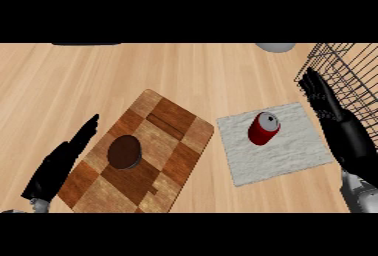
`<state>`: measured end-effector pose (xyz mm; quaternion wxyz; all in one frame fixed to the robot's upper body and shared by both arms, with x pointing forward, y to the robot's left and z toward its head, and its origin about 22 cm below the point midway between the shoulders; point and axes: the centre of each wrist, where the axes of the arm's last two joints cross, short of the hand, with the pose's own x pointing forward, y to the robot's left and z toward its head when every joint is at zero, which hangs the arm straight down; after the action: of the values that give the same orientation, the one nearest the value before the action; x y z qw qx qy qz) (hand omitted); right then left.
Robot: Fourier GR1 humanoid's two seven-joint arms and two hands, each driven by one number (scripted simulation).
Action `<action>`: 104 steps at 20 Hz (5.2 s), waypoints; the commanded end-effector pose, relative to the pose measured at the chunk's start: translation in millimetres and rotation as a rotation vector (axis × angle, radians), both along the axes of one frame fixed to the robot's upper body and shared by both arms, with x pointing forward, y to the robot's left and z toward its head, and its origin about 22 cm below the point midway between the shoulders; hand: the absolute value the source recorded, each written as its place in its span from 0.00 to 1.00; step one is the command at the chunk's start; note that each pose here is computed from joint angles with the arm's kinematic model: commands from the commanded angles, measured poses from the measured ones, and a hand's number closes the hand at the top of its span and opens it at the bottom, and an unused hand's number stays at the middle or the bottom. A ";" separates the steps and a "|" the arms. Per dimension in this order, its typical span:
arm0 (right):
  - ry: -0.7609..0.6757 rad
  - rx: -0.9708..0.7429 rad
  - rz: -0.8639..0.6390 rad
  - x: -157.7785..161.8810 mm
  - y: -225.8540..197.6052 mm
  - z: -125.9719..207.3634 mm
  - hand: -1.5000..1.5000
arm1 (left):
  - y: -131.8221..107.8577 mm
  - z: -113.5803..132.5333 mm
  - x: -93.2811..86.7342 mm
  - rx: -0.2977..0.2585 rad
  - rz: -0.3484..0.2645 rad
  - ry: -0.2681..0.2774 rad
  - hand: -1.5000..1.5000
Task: Pick the can from the placemat and place it in the basket
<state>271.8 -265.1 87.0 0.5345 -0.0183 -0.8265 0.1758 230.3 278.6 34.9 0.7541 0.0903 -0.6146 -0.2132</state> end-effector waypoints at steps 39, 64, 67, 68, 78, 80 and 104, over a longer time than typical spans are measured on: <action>-0.008 -1.103 0.693 84.2 26.1 270.1 0.00 | 39.5 3.2 63.3 -0.219 0.250 -0.043 0.50; -0.006 -0.764 0.765 101.1 -38.4 95.5 0.00 | 26.9 12.7 69.7 -0.242 0.253 -0.067 0.50; -0.022 -0.715 0.740 116.1 -25.9 74.3 0.00 | 25.4 0.0 67.9 -0.232 0.260 -0.076 0.50; 0.000 -0.683 0.758 110.8 -26.5 75.4 0.00 | 16.9 5.9 57.7 -0.247 0.250 -0.054 0.50; 0.070 -0.811 0.776 123.4 20.4 26.5 0.00 | 37.9 10.1 63.5 -0.244 0.259 -0.045 0.50; 0.084 -0.842 0.792 119.3 6.0 20.3 0.00 | 42.8 9.1 62.0 -0.232 0.272 -0.048 0.50; 0.032 -0.857 0.873 133.2 9.8 3.0 0.00 | 44.2 8.7 64.5 -0.216 0.247 -0.043 0.50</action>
<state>400.1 -268.6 82.2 0.3820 0.0510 -0.6195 0.6838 296.5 318.6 39.2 0.7654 0.0873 -0.6364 -0.0389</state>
